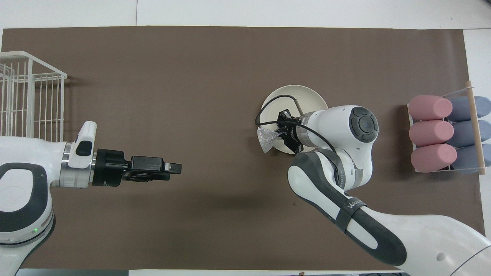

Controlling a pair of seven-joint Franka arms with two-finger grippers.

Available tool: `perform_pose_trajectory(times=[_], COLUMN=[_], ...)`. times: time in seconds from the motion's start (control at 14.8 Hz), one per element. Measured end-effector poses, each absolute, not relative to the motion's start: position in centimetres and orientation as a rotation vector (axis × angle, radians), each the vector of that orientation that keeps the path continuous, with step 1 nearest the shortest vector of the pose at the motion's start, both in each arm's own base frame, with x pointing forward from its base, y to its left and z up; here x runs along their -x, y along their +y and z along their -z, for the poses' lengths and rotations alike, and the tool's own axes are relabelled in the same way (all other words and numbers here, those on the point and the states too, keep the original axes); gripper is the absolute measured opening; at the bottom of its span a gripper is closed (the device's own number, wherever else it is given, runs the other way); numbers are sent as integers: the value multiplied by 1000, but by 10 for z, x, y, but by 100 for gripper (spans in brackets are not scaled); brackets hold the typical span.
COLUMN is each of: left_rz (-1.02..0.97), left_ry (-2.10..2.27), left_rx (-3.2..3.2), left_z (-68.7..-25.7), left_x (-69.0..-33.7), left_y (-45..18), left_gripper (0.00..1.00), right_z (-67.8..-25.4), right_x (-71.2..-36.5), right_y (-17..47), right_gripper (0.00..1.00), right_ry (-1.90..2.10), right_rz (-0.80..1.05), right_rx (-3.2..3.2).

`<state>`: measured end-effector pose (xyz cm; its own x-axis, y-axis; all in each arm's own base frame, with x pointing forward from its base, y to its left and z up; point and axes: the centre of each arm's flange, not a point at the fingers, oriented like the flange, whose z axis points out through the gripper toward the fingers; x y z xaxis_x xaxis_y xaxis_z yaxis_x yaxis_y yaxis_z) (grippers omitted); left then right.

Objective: Wipe plate with sponge
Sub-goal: 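Rub the scrubber around the plate surface with the right gripper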

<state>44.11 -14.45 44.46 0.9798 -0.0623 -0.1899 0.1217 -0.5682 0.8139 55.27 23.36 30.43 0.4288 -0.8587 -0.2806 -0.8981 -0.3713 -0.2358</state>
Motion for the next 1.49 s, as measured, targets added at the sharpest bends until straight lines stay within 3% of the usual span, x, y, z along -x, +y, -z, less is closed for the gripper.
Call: perform_pose_trajectory(times=[0.81, 1.49], left_rz=[198, 99], left_ry=[-74, -14], left_rx=[-2852, -2877], left_z=[-443, -463], left_x=[-459, -473], left_y=[-63, -37], left_gripper=[100, 100], right_z=[-288, -285], right_x=[-583, -568], right_y=[155, 217], right_gripper=[11, 11], right_ry=[1313, 1365], right_rz=[-33, -42], right_rx=[2419, 2352])
